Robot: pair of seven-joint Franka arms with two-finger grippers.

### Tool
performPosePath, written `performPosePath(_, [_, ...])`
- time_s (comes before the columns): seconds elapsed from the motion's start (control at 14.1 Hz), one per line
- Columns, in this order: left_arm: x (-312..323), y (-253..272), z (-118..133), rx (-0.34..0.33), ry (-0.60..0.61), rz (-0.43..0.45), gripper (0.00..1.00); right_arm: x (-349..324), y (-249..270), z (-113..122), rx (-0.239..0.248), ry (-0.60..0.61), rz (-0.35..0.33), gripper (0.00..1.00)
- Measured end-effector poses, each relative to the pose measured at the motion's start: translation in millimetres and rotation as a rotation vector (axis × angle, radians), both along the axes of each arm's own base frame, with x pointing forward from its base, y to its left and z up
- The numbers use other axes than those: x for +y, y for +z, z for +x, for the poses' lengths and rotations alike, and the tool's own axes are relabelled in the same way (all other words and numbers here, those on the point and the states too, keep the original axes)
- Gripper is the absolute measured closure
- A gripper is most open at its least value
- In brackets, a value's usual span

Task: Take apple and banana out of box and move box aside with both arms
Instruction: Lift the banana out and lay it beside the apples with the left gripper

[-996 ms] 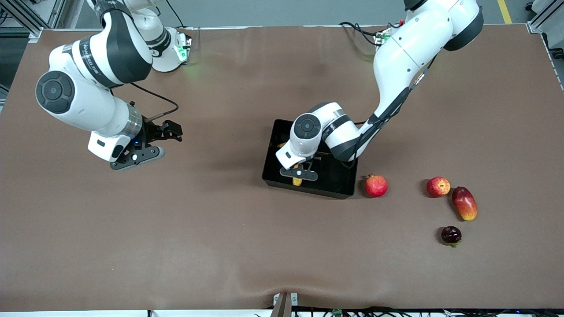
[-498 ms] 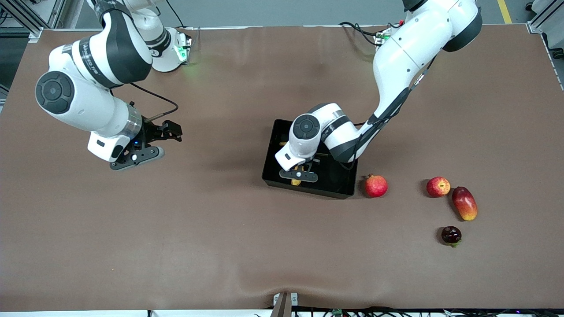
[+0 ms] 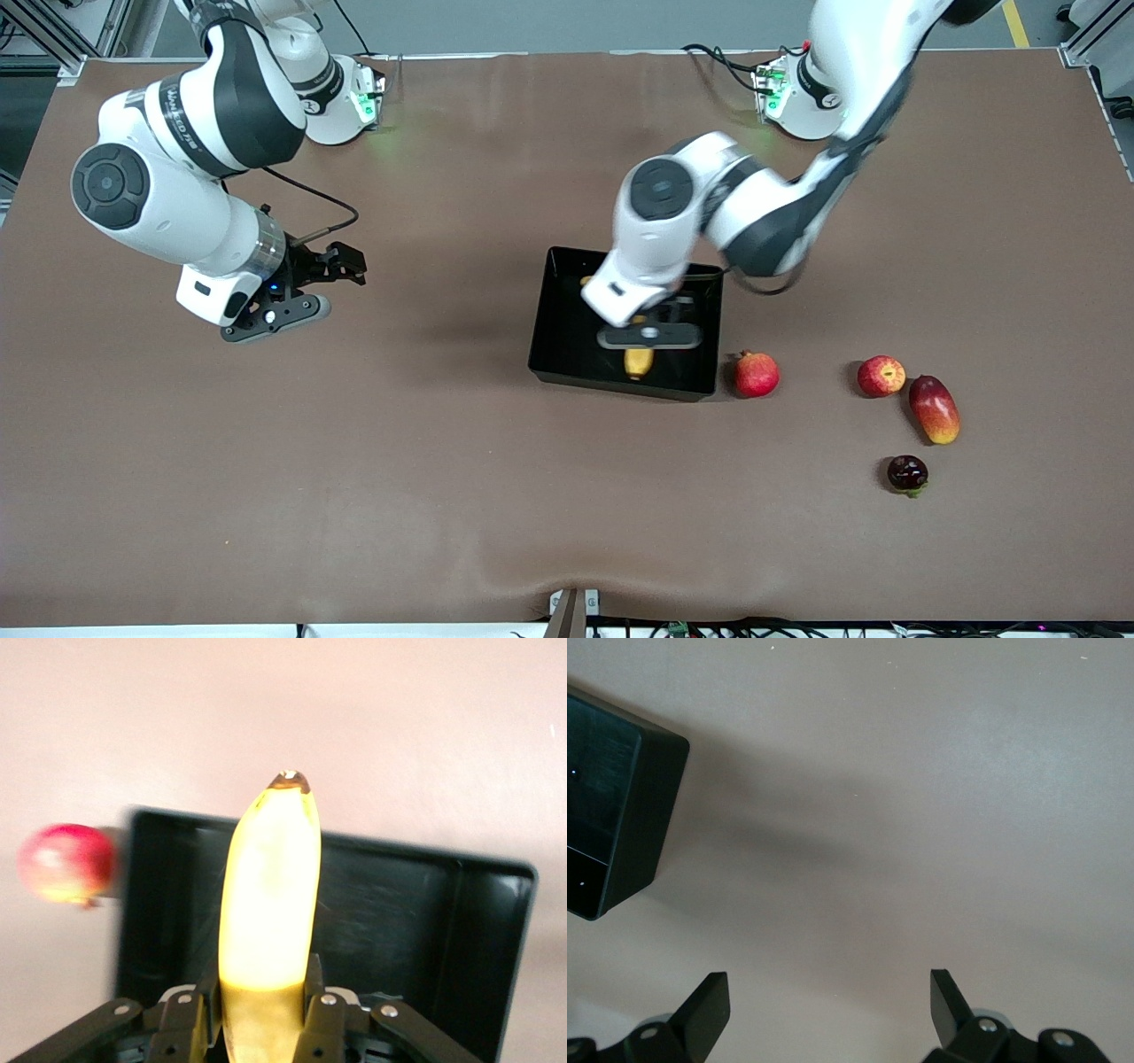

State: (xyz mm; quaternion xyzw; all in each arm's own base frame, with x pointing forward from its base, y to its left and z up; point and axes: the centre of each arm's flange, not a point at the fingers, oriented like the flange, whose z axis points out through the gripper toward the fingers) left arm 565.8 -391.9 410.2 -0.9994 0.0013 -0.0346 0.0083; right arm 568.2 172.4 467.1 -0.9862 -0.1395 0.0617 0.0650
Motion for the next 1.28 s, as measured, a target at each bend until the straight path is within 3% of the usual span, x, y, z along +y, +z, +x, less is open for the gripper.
performPosePath(0.21, [106,21,43,0.045,-0.041,0.031,0.63,0,0,0,0.000,0.000,0.000,0.00])
performPosePath(0.57, [265,-53,99,0.122,-0.224,0.011,0.63,0,-1,0,0.002,0.000,0.000,0.00])
performPosePath(0.92, [313,-154,116,0.154,-0.472,-0.003,0.63,13,-2,-5,0.012,-0.036,-0.008,0.00])
performPosePath(1.28, [327,-214,124,0.096,-0.535,-0.040,0.63,76,6,-26,0.018,-0.137,-0.027,0.00])
